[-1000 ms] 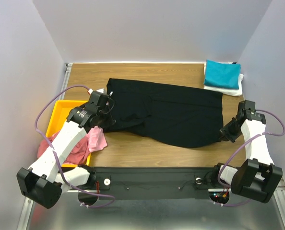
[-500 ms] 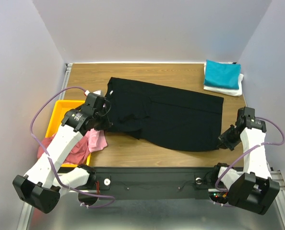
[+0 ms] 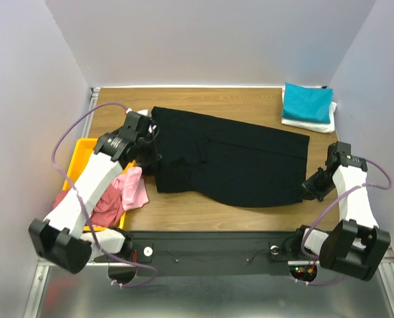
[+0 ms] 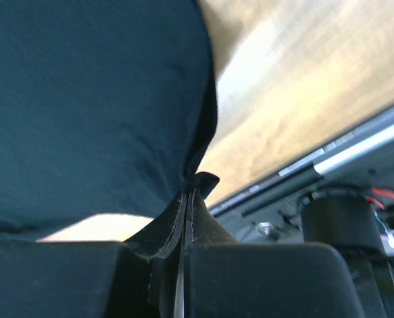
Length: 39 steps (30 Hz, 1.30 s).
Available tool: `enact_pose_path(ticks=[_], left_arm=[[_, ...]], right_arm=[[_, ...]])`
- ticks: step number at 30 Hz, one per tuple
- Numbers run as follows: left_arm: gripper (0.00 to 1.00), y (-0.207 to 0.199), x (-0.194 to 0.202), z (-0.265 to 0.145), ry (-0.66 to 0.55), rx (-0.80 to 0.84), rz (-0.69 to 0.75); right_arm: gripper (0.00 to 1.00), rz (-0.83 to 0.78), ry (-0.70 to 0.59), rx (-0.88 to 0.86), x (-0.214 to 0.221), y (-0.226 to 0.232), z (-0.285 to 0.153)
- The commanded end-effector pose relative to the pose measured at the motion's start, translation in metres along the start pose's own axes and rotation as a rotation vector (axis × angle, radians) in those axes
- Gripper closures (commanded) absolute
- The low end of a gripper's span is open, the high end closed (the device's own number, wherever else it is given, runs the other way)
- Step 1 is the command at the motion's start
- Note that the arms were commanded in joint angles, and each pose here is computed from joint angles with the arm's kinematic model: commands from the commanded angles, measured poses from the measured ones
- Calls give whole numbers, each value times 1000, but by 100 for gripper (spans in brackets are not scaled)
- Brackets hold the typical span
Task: Fold and stack the t-shirts
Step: Fold the tshirt
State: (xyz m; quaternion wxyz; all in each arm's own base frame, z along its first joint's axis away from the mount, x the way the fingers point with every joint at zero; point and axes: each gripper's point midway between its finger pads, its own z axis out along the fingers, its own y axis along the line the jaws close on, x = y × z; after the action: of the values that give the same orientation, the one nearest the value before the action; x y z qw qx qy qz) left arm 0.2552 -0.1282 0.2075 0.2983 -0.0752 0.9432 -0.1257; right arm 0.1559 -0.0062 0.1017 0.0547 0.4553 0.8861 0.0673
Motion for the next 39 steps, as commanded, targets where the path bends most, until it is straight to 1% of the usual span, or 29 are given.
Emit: enact_pose_path(ticks=[1, 5, 6, 13, 17, 25, 26, 33, 37, 39], left_arm=[[100, -28, -51, 7, -99, 91, 87], [100, -43, -74, 26, -90, 118, 133], [100, -48, -83, 33, -88, 116, 149], [100, -49, -130, 69, -80, 79, 170], [100, -57, -154, 88, -88, 97, 180], [100, -73, -175, 113, -70, 151, 203], [100, -72, -174, 121, -54, 149, 204], [100, -72, -196, 129, -73, 174, 185], [100, -70, -207, 121, -105, 182, 166], [100, -72, -208, 119, -99, 208, 157]], right_arm=[[100, -26, -78, -99, -36, 35, 1], [100, -17, -71, -148, -55, 57, 13], [100, -27, -86, -163, -63, 63, 15], [100, -75, -111, -138, -106, 83, 34], [99, -95, -127, -121, -128, 93, 44], [100, -112, -154, -96, -166, 109, 58], [100, -115, -158, -96, -169, 111, 60], [100, -119, -166, -108, -184, 123, 62], [99, -115, -183, -117, -189, 123, 56], [100, -110, -190, -132, -190, 124, 51]])
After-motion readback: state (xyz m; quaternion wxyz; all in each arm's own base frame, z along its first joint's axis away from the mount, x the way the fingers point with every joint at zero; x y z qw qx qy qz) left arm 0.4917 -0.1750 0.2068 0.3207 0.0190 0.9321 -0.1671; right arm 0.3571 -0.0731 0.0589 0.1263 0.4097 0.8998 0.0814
